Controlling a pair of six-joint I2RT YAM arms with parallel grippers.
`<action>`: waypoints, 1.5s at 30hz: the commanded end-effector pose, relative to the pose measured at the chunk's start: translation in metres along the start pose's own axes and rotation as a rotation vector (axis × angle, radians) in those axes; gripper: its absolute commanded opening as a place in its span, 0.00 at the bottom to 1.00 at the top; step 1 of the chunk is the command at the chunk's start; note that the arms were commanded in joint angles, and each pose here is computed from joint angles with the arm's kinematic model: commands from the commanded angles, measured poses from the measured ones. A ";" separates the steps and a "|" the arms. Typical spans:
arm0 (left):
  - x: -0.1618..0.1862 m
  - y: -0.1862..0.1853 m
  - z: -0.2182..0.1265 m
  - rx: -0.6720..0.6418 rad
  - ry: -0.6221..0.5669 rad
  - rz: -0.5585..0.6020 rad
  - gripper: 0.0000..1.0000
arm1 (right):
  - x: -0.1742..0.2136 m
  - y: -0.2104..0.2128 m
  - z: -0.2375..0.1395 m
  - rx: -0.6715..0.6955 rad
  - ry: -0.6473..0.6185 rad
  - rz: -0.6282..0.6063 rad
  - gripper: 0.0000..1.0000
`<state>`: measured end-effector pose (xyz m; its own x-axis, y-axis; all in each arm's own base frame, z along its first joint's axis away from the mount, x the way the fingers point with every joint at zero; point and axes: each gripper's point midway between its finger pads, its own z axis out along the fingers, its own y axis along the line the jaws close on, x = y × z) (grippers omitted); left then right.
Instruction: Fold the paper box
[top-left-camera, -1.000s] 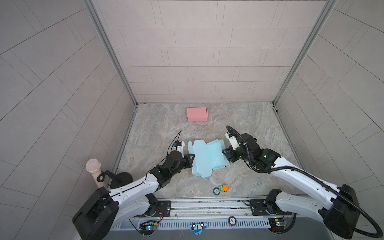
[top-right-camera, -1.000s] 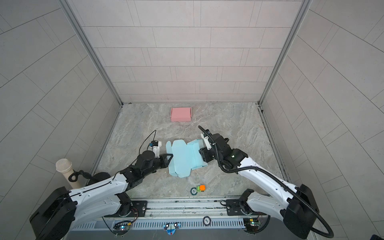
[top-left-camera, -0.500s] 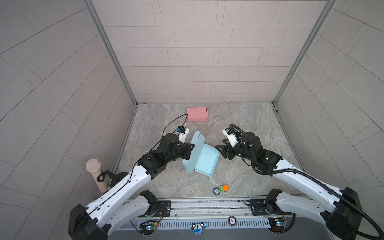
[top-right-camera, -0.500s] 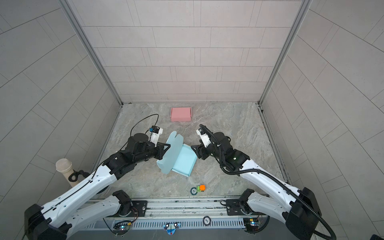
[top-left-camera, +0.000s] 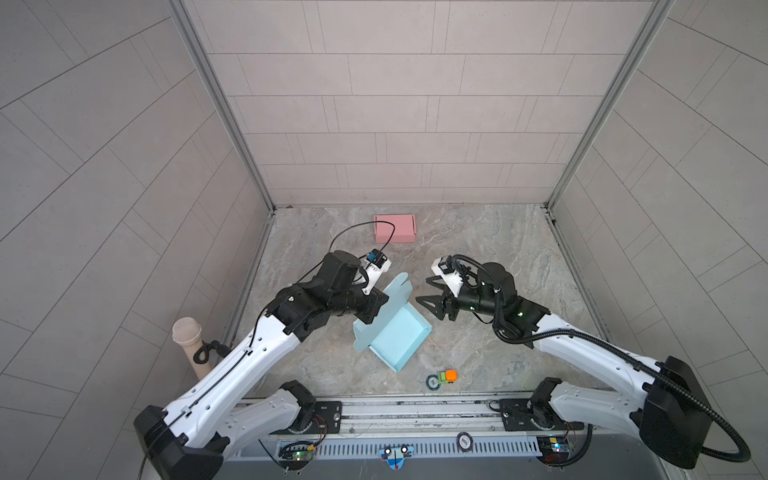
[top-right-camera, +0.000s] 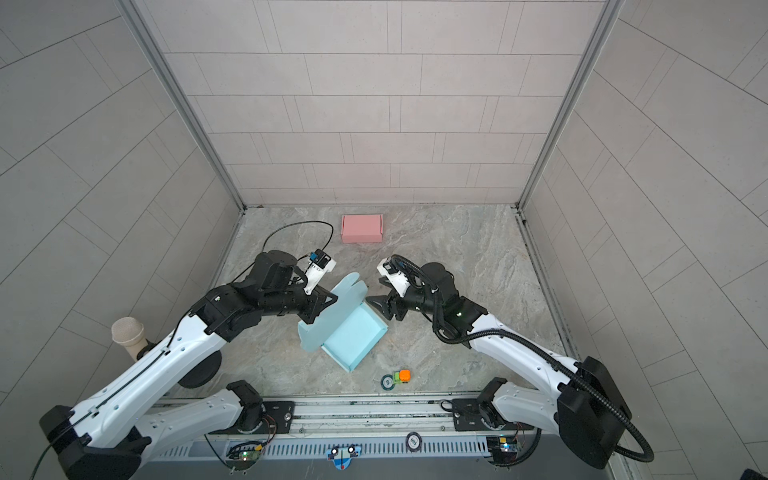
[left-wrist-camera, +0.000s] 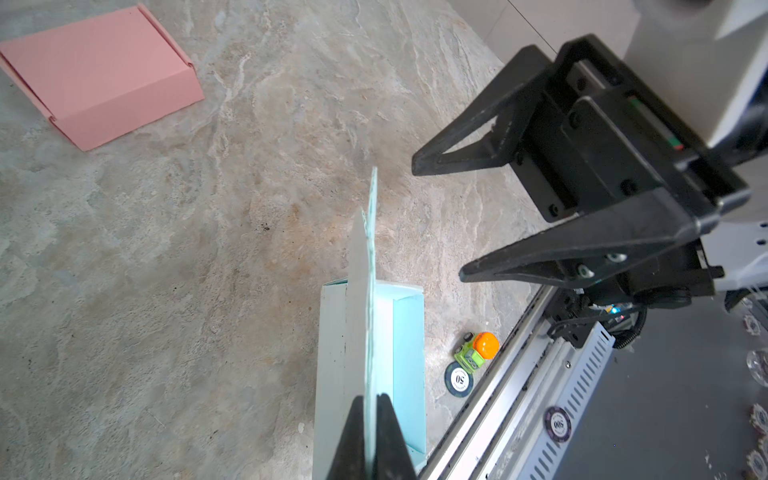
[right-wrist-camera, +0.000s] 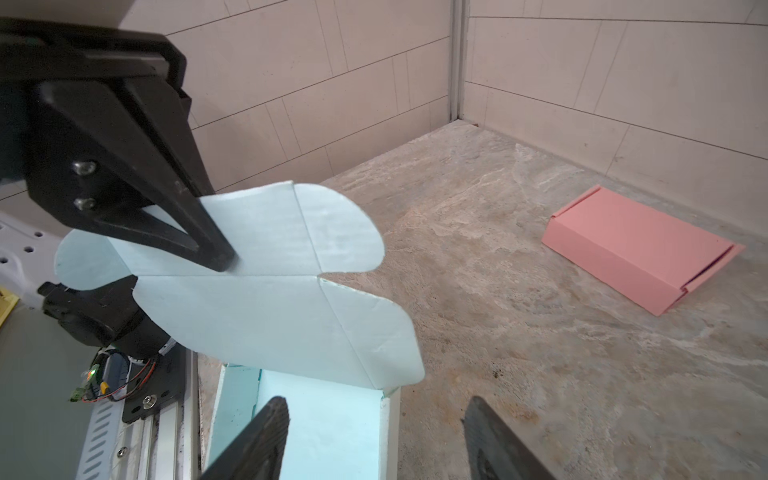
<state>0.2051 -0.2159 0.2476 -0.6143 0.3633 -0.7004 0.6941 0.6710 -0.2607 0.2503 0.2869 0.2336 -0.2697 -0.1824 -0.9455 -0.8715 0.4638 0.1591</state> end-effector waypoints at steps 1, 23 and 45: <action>-0.003 -0.012 -0.016 0.046 -0.004 0.102 0.01 | -0.017 0.017 -0.001 -0.101 -0.048 -0.071 0.69; -0.001 -0.025 -0.015 0.109 0.016 0.198 0.00 | -0.010 0.036 0.020 -0.217 0.002 -0.050 0.45; -0.003 0.025 0.006 -0.057 -0.040 -0.006 0.57 | 0.025 0.001 0.032 -0.004 0.133 -0.075 0.00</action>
<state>0.2116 -0.2098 0.2391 -0.5627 0.4349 -0.7030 0.7354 0.6517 -0.1854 0.2419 0.3185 0.2057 -0.2759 -0.3061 -0.9111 -0.9137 0.3779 0.1497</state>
